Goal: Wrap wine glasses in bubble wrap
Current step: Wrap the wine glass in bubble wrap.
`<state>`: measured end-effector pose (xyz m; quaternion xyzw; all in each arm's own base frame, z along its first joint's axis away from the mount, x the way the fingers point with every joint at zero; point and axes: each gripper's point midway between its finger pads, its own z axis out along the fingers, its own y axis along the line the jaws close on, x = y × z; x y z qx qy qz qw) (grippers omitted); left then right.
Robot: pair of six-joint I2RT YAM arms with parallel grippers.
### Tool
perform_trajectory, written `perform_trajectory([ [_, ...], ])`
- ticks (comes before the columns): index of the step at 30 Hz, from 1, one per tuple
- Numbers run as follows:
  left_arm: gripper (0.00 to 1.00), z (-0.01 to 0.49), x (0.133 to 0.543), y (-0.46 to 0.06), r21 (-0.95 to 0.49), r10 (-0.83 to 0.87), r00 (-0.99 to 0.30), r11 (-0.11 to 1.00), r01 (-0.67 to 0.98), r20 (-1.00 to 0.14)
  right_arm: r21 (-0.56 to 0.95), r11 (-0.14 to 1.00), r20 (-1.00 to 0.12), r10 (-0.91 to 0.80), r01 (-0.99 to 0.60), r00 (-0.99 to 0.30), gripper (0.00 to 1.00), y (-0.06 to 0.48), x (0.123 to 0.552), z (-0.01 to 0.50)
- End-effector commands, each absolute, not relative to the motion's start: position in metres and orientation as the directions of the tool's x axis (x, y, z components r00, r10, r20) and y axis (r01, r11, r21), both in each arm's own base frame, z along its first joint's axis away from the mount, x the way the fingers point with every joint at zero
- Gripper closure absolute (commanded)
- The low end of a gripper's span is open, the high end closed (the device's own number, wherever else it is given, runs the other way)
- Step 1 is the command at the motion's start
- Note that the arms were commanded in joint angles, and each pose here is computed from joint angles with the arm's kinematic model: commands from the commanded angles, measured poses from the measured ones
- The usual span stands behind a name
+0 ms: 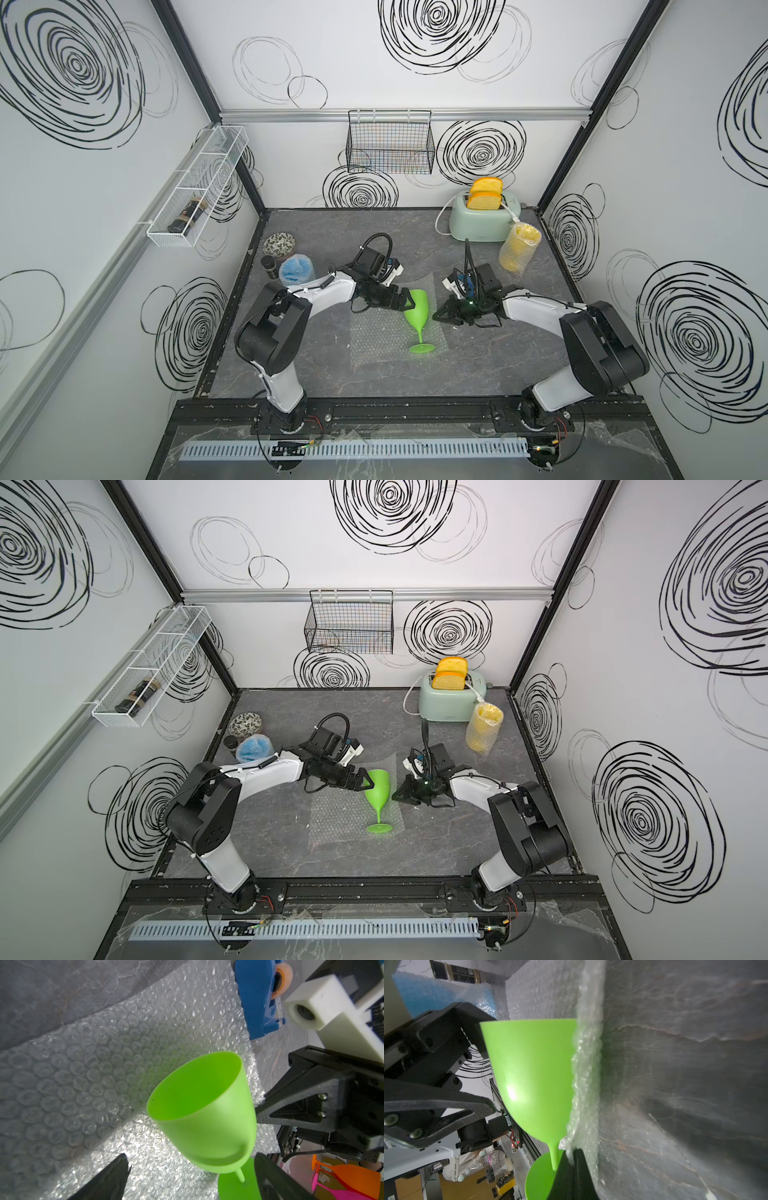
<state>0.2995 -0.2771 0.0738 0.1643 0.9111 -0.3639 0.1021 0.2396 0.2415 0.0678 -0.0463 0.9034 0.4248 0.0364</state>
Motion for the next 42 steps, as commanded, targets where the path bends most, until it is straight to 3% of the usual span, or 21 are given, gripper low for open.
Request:
perform_trajectory([
  [1, 0.03, 0.093, 0.3, -0.28, -0.661, 0.204, -0.916, 0.64, 0.392, -0.346, 0.773, 0.618, -0.14, -0.061, -0.148, -0.988, 1.0, 0.252, 0.241, 0.089],
  [31, 0.0, 0.099, 0.308, -0.271, -0.747, 0.047, -0.952, 0.609, 0.266, -0.301, 0.743, 0.63, -0.144, -0.18, -0.226, -0.973, 0.93, 0.319, 0.222, 0.094],
  [42, 0.17, 0.076, 0.308, -0.263, -0.68, 0.074, -0.954, 0.685, 0.26, -0.29, 0.749, 0.622, -0.151, -0.176, -0.229, -0.973, 0.88, 0.321, 0.224, 0.1],
])
